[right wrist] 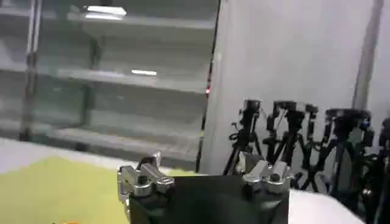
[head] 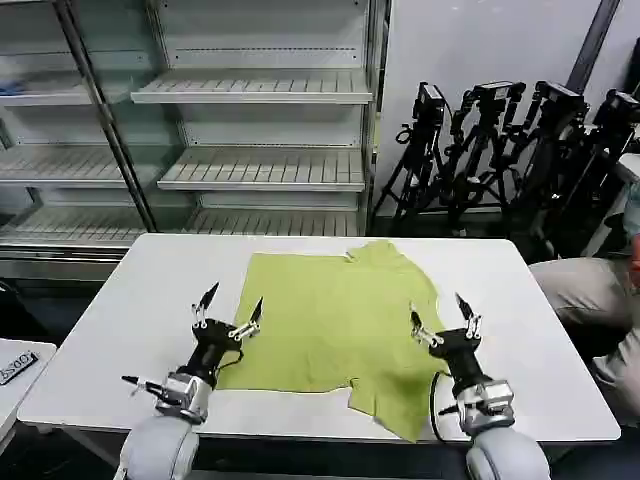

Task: Fold and organize the clothes.

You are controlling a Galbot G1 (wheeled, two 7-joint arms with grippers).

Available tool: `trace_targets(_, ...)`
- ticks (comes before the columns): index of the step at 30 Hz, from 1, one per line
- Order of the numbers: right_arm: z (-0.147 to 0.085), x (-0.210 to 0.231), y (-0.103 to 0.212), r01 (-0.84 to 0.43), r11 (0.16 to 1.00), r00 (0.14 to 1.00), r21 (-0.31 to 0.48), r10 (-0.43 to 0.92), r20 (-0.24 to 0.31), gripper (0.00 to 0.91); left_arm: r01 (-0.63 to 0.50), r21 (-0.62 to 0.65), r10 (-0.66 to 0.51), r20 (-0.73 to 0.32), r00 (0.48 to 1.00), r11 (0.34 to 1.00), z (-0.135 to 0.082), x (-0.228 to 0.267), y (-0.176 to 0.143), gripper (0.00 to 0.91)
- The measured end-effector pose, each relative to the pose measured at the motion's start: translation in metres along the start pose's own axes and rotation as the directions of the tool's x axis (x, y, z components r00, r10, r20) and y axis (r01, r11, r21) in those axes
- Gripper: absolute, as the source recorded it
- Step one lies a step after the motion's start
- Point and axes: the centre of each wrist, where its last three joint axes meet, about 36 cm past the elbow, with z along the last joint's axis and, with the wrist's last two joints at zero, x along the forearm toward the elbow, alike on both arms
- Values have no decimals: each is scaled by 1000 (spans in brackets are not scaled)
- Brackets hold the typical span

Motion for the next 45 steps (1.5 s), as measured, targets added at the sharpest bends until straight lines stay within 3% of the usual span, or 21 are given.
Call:
trace_targets(13, 1, 61, 21, 37, 998, 978, -49, -46, -204, 907, 61, 122, -22, -297, 955, 991, -5, 47, -4, 907)
trace_targets(25, 0, 77, 31, 33, 996, 952, -84, -57, -299, 907, 101, 185, -17, -409, 912, 978, -4, 58, -1, 907)
trace_targets(26, 0, 78, 31, 33, 996, 950, -89, -59, -307, 907, 104, 190, -16, -413, 910, 976, -4, 57, -1, 655)
trace_targets(27, 1, 78, 32, 33, 995, 948, -92, -60, -314, 544, 104, 194, -14, -417, 909, 976, -4, 57, -2, 81)
trace_targets(28, 1, 78, 33, 33, 995, 945, -94, -61, -321, 282, 104, 198, -11, -421, 907, 975, -3, 57, -2, 10)
trace_targets(29, 1, 79, 33, 34, 995, 943, -96, -64, -326, 30, 103, 206, -6, -426, 905, 973, -3, 57, -3, 10)
trace_targets(36, 5, 78, 37, 47, 992, 925, -121, -89, -369, 0, 97, 228, 15, -443, 896, 969, -2, 58, -6, 20)
trace_targets(45, 6, 75, 39, 58, 988, 916, -143, -110, -385, 0, 90, 234, 26, -453, 891, 968, -2, 59, -9, 10)
